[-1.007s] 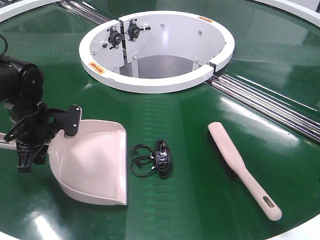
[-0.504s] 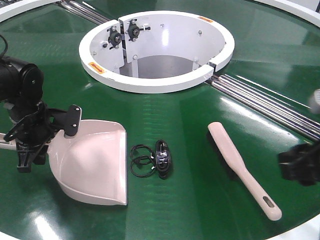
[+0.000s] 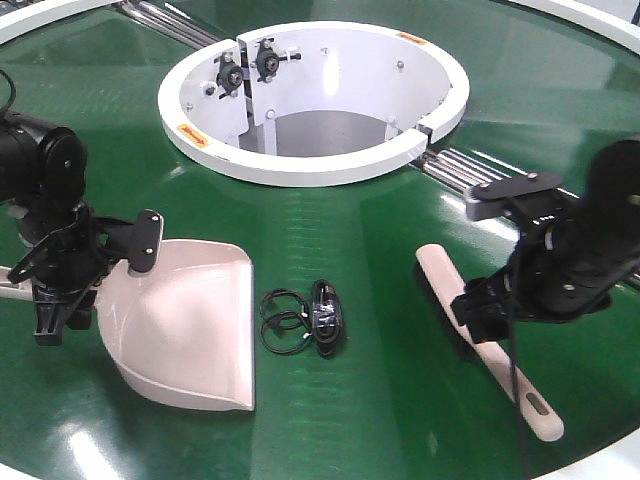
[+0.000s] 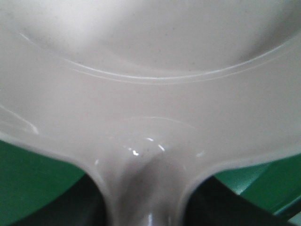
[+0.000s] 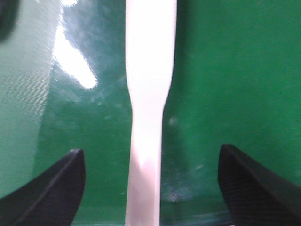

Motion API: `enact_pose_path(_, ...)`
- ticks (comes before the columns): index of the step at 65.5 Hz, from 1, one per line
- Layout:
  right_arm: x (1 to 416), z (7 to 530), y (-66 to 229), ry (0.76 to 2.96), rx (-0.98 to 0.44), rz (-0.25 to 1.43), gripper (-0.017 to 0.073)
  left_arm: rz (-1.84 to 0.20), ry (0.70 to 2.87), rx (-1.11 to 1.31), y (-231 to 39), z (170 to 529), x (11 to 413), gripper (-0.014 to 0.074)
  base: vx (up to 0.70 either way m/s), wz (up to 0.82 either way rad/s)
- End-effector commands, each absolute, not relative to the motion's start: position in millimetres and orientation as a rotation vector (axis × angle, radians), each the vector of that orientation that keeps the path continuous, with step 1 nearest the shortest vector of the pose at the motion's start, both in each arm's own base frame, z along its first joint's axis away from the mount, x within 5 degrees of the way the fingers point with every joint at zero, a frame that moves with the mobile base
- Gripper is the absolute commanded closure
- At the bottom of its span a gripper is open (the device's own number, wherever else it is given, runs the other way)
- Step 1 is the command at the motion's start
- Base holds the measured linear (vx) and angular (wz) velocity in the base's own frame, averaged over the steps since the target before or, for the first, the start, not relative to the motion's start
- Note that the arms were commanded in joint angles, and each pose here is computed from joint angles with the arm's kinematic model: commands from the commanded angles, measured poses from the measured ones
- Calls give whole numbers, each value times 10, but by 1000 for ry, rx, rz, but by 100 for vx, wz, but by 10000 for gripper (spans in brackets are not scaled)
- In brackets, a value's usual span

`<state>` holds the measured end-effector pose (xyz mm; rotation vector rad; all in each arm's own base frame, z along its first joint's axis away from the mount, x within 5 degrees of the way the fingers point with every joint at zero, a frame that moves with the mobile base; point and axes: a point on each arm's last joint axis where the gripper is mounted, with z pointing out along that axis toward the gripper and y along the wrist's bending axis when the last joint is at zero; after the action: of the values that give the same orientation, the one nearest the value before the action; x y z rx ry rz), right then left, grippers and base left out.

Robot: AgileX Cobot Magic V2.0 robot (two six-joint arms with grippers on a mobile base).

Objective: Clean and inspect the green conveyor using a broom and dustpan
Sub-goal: 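Lower the right gripper and grasp the pink brush handle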

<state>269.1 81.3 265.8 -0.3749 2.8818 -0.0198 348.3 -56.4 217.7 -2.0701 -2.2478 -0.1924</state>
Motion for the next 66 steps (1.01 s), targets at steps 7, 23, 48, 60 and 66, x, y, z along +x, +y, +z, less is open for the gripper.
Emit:
enact_pose_path(7, 2891, 2556, 899, 2922, -396, -23, 1, -243, -2291, -2096, -580, 2409, 3464, 600, 0, 0)
enact_pose_path(23, 3000, 2243, 959, 3023, -416, -12, 41, -243, -2291, -2096, -580, 2409, 3464, 600, 0, 0)
enact_pose_path(48, 3077, 2015, 989, 3076, -415, -20, 268, -243, -2291, -2096, -580, 2409, 3464, 600, 0, 0)
enact_pose_path(60, 3089, 2029, 993, 3064, -381, -14, 476, -243, -2291, -2096, -580, 2409, 3464, 600, 0, 0)
enact_pose_path(66, 3109, 2074, 1000, 3056, -345, -8, 566, -243, -2291, -2096, -580, 2409, 3464, 600, 0, 0)
